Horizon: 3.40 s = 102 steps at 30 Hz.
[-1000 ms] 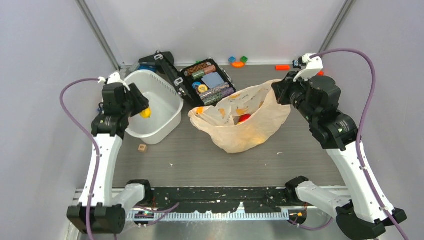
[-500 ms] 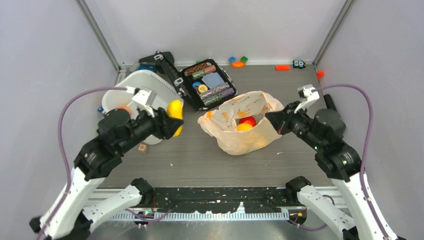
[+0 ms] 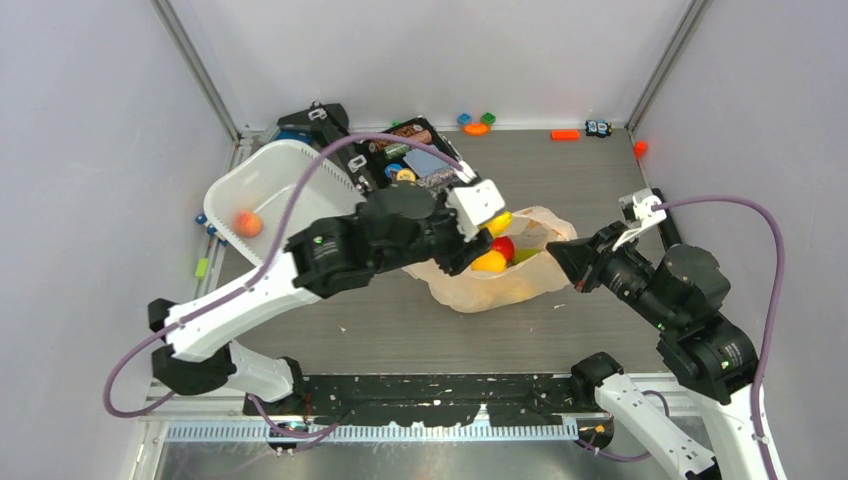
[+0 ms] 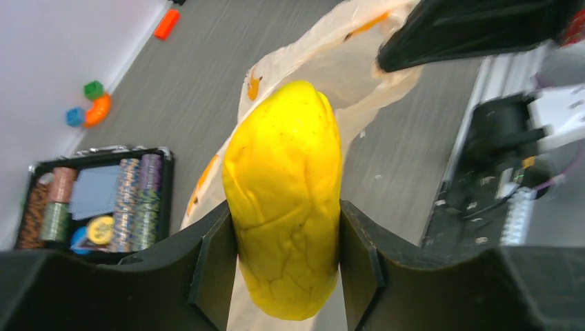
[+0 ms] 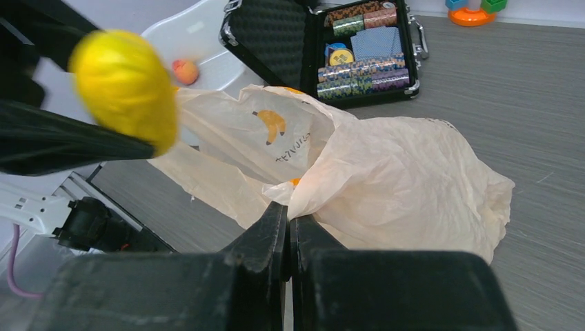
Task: Place the fake fruits into the plastic bag and tie a complex knot
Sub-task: Place the fake fruit in the plastic bag, then pick up the plastic bag at the center of the board.
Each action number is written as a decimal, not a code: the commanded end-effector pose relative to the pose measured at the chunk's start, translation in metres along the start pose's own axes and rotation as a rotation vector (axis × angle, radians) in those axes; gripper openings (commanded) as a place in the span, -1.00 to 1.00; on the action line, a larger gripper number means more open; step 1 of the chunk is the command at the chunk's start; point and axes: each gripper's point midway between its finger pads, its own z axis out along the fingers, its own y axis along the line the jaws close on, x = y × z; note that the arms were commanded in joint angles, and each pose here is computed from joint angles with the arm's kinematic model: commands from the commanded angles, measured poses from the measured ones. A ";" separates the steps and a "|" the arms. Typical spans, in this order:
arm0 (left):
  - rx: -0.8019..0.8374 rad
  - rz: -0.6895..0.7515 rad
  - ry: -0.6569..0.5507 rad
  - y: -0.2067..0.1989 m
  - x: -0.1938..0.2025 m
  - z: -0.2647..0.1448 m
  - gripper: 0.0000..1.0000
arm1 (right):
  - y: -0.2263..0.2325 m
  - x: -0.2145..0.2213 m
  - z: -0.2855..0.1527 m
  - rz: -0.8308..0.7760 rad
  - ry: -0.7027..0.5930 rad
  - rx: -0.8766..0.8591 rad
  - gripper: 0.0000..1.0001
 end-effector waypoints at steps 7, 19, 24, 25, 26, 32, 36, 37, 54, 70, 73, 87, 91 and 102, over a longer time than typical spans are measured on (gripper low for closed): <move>-0.089 0.321 -0.008 0.017 0.048 0.060 -0.24 | 0.028 0.001 -0.016 0.049 -0.013 -0.139 -0.90; -0.067 0.353 0.113 0.031 0.098 0.113 -0.24 | 0.038 0.000 -0.022 0.087 -0.015 -0.183 -0.90; -0.071 0.333 0.141 0.034 0.111 0.130 -0.14 | 0.033 0.001 -0.022 0.093 -0.033 -0.158 -0.90; -0.076 0.323 0.148 0.035 0.114 0.133 -0.02 | 0.032 0.001 -0.023 0.096 -0.028 -0.152 -0.90; -0.082 0.310 0.161 0.036 0.116 0.135 0.19 | 0.031 0.001 -0.024 0.098 -0.030 -0.147 -0.90; -0.041 0.211 0.123 0.026 0.090 0.126 0.98 | 0.021 -0.003 -0.032 0.072 -0.060 -0.083 -0.90; -0.002 0.163 0.082 0.018 0.074 0.103 0.98 | 0.015 0.000 -0.032 0.064 -0.054 -0.055 -0.90; 0.012 0.151 0.075 0.015 0.071 0.095 0.98 | 0.014 0.000 -0.032 0.065 -0.057 -0.046 -0.90; -0.237 -0.494 -0.032 0.040 0.089 -0.067 0.98 | 0.002 -0.003 -0.015 0.034 -0.103 -0.012 -0.90; 0.141 -0.836 -0.239 -0.001 0.098 -0.059 0.98 | 0.010 -0.001 -0.013 0.069 -0.105 -0.056 -0.90; 0.189 -0.845 -0.241 -0.008 0.098 -0.055 0.96 | 0.011 -0.002 -0.015 0.069 -0.109 -0.057 -0.90; 0.268 -0.878 -0.279 -0.015 0.091 -0.041 0.38 | 0.011 0.001 -0.014 0.075 -0.098 -0.064 -0.90; 0.327 -0.909 -0.310 -0.022 0.086 -0.043 0.24 | 0.011 0.001 -0.015 0.074 -0.100 -0.062 -0.90; 0.446 -0.904 -0.356 -0.034 0.067 -0.051 -0.02 | 0.009 0.005 -0.011 0.079 -0.091 -0.056 -0.90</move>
